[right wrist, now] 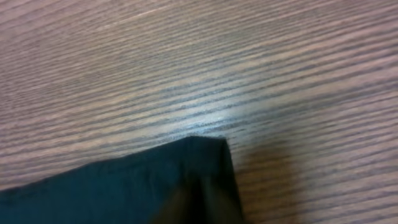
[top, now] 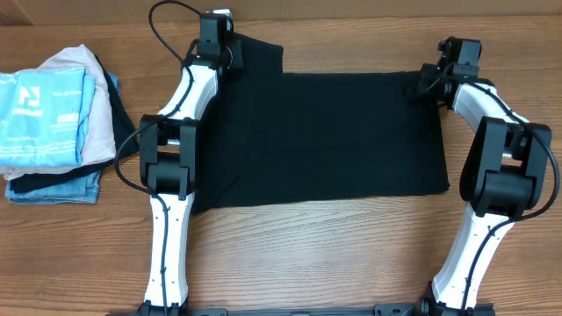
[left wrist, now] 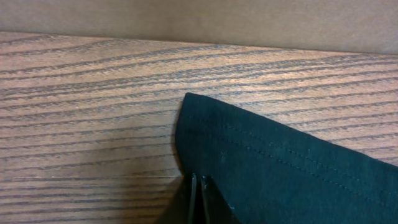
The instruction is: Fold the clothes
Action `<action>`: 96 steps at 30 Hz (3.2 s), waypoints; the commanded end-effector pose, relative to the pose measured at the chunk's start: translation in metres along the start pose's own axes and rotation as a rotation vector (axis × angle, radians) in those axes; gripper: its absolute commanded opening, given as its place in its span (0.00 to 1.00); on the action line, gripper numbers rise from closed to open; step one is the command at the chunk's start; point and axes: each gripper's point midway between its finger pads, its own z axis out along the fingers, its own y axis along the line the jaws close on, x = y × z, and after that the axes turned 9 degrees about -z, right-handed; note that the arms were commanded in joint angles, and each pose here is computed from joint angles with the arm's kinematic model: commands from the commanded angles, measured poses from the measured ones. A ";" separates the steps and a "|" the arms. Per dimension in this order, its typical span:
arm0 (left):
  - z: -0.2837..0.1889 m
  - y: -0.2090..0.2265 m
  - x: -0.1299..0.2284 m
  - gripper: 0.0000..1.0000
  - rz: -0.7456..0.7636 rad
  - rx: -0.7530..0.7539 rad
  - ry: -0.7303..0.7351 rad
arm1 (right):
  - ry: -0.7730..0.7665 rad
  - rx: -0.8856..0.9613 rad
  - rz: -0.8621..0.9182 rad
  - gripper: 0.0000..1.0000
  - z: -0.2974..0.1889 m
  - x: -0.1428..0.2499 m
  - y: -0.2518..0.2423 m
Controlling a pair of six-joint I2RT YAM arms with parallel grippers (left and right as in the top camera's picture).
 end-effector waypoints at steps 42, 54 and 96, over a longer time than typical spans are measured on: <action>-0.007 -0.015 -0.023 0.04 0.081 0.019 0.059 | -0.046 -0.082 -0.008 0.04 0.023 -0.008 0.015; -0.085 -0.019 -0.025 0.04 0.079 -0.014 0.255 | 0.001 -0.104 -0.016 0.04 -0.052 -0.038 0.015; -0.304 0.001 0.095 0.04 -0.036 -0.236 0.918 | 0.488 -0.158 0.131 0.04 -0.206 0.061 -0.016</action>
